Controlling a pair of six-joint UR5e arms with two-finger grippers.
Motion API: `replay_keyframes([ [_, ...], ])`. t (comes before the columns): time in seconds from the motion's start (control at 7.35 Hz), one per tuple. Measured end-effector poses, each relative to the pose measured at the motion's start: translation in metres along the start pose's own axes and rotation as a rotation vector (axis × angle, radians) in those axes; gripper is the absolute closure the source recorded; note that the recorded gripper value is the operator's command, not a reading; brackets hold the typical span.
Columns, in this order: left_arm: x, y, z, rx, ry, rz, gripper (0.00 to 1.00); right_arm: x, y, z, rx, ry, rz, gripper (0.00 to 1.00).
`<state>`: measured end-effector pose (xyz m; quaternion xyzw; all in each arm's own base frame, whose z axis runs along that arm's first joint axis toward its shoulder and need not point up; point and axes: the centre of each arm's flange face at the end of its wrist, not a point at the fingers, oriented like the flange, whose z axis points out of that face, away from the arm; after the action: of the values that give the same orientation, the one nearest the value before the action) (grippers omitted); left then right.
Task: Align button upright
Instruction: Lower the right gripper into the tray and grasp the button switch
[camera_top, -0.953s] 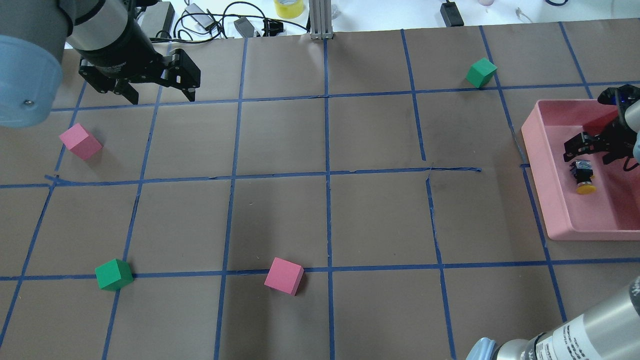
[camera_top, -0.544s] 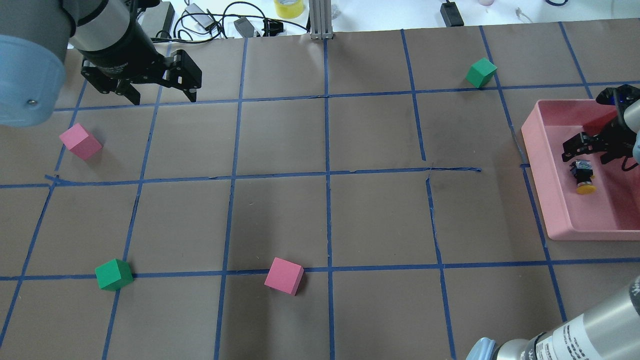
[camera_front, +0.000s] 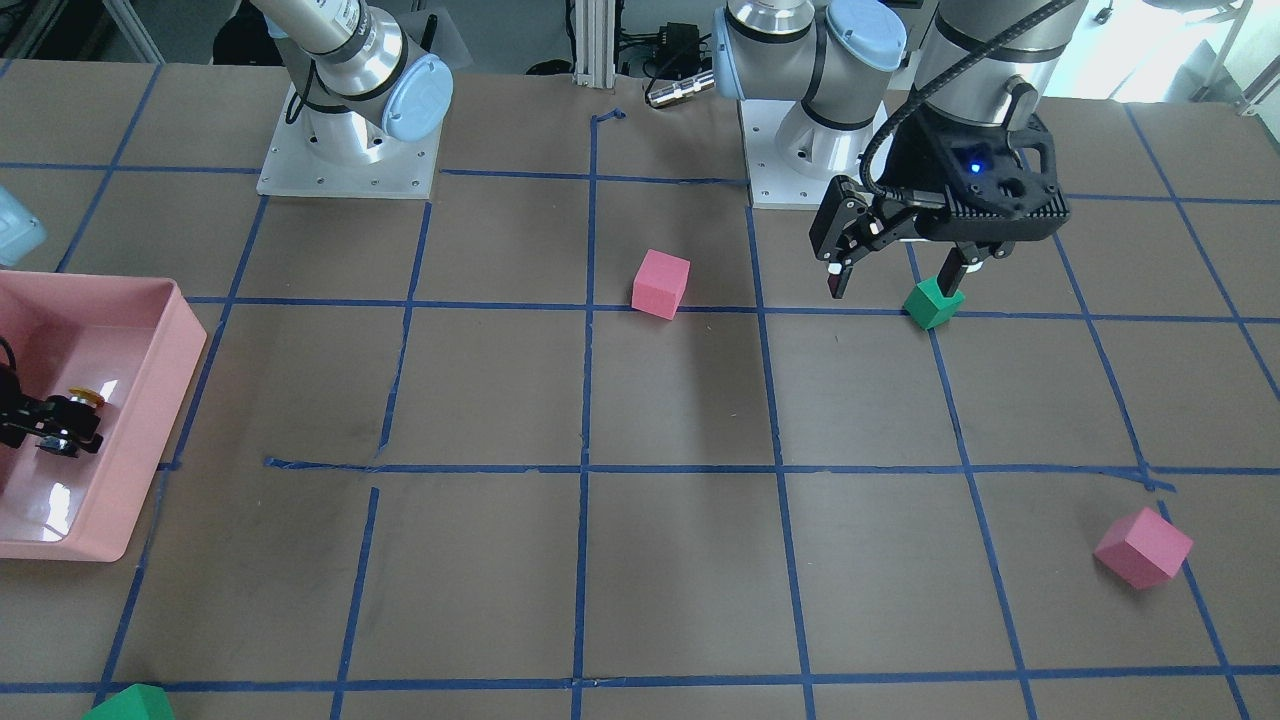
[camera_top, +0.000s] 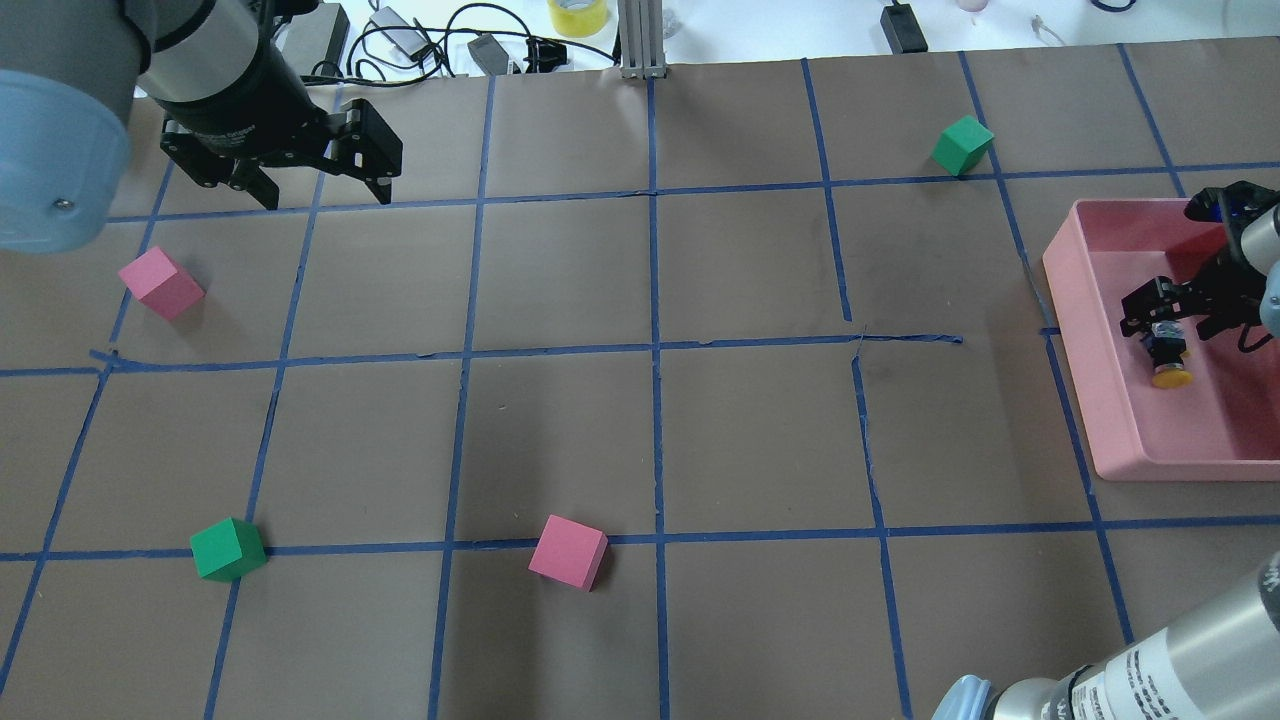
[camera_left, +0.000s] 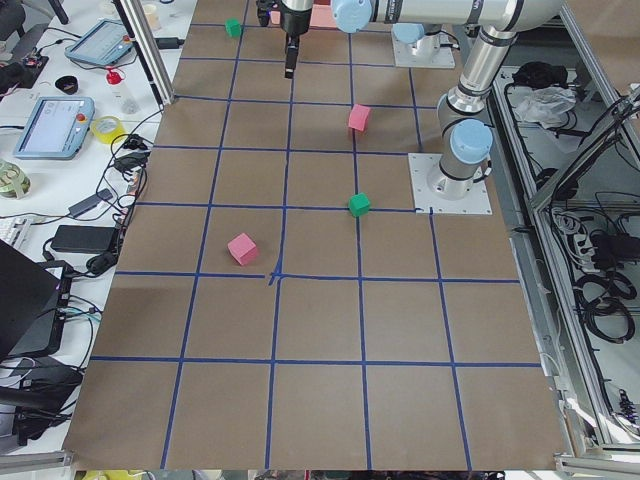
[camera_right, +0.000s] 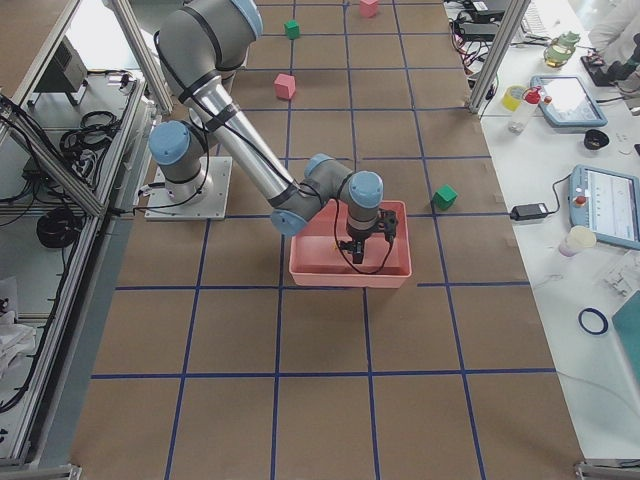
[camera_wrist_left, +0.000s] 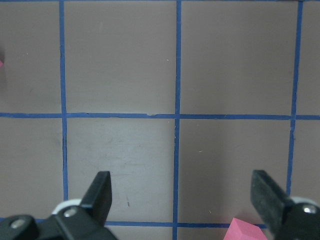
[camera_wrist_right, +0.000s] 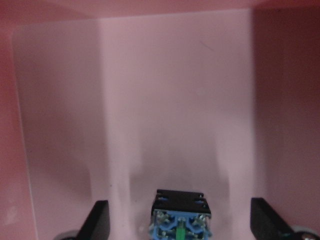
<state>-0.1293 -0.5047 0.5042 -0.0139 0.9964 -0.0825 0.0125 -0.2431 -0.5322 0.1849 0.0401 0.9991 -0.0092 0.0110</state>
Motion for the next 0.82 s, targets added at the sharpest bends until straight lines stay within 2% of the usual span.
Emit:
replay_keyframes([
  [0.14, -0.0001, 0.0, 0.0, 0.0, 0.0, 0.0, 0.0, -0.0002, 0.0021, 0.002, -0.009, 0.005, -0.001, 0.0],
  [0.27, -0.0002, 0.0, -0.0002, 0.0, 0.0, 0.0, 0.0, -0.0004, 0.0028, 0.0027, -0.012, 0.006, -0.001, 0.1],
  [0.41, -0.0003, 0.0, -0.0001, 0.0, 0.0, 0.0, 0.0, -0.0008, 0.0032, 0.0033, -0.013, 0.003, -0.002, 0.38],
  [0.68, -0.0003, 0.0, 0.0002, -0.001, 0.0, 0.0, 0.0, -0.0016, 0.005, 0.0038, -0.035, -0.007, -0.016, 0.69],
  [0.82, -0.0003, 0.0, 0.0002, -0.002, 0.0, 0.0, 0.0, -0.0016, 0.0053, 0.0026, -0.039, -0.008, -0.029, 0.77],
])
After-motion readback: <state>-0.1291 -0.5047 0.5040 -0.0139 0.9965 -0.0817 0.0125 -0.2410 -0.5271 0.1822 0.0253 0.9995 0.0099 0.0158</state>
